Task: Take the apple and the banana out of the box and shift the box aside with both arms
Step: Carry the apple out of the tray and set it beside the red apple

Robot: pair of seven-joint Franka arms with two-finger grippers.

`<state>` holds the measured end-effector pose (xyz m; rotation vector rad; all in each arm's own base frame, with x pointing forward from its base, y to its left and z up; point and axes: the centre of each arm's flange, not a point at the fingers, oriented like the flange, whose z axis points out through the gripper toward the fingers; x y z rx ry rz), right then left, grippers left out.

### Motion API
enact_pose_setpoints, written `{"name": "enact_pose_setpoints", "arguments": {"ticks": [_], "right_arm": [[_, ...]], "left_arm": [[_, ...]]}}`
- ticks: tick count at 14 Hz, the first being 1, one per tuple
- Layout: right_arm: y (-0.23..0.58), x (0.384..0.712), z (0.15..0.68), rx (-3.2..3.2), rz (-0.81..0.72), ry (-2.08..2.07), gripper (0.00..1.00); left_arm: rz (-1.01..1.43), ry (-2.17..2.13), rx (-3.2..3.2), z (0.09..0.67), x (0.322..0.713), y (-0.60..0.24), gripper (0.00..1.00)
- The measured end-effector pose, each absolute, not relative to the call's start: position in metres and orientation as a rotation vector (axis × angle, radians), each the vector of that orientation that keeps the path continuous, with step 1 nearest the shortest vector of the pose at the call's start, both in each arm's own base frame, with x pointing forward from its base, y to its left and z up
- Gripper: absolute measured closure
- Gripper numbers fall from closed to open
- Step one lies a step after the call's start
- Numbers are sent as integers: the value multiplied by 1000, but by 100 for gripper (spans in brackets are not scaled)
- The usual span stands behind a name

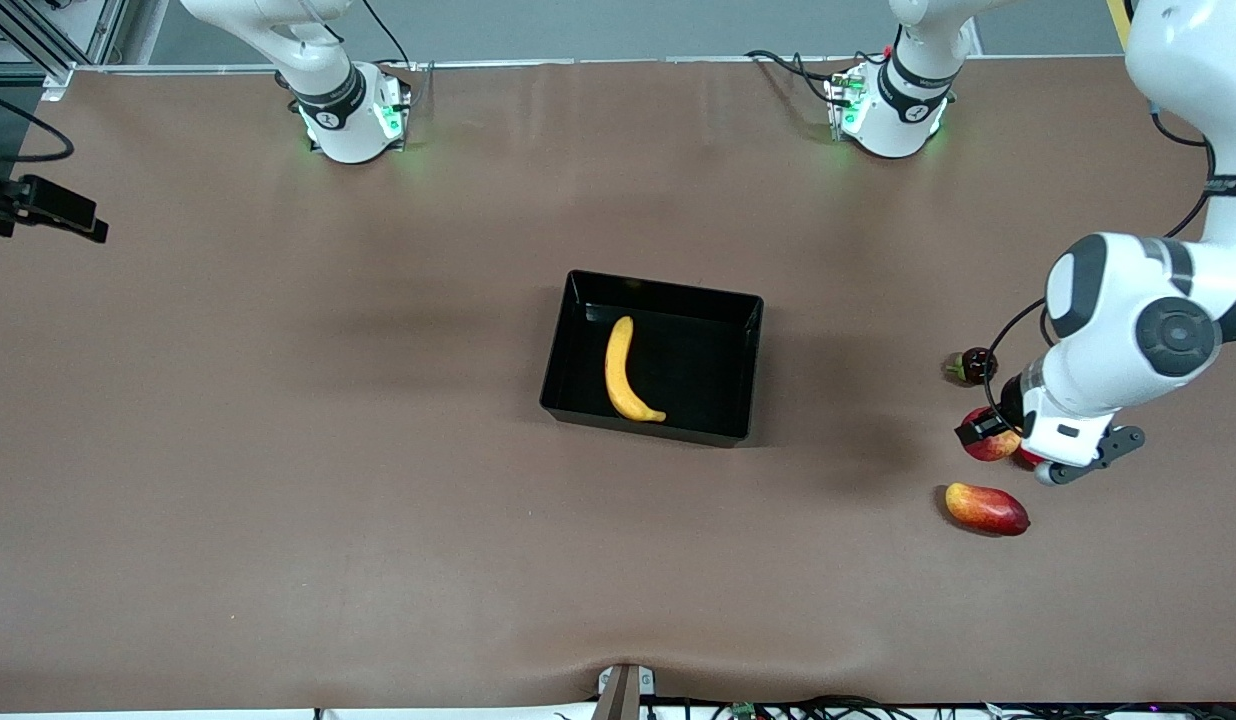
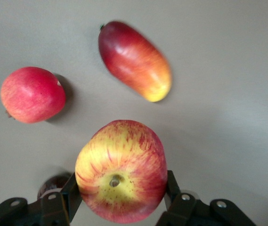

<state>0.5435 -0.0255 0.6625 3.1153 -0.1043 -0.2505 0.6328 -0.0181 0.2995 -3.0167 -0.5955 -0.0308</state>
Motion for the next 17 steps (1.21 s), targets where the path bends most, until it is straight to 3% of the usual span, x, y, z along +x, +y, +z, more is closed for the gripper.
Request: {"name": "enact_pose_setpoints", "arguments": {"ticks": [6,12,13,15,17], "right_arm": [[-18,544,662,3122,-255,-83,0],[-20,544,660,3120,-272,-89,0],[-20,544,660,3120,-273,-89,0],[-20,544,660,3120,-275,-90,0],[-20,544,659,3120,-277,-90,0]], "left_arm": [[-69,-487,-3005,214,605,28,29],[-65,-467,-3020,208,602,21,29],[-70,-464,-3022,209,603,20,24],[-107,-461,-3023,220,607,19,2],[-171,-426,-3012,251,614,10,0]]}}
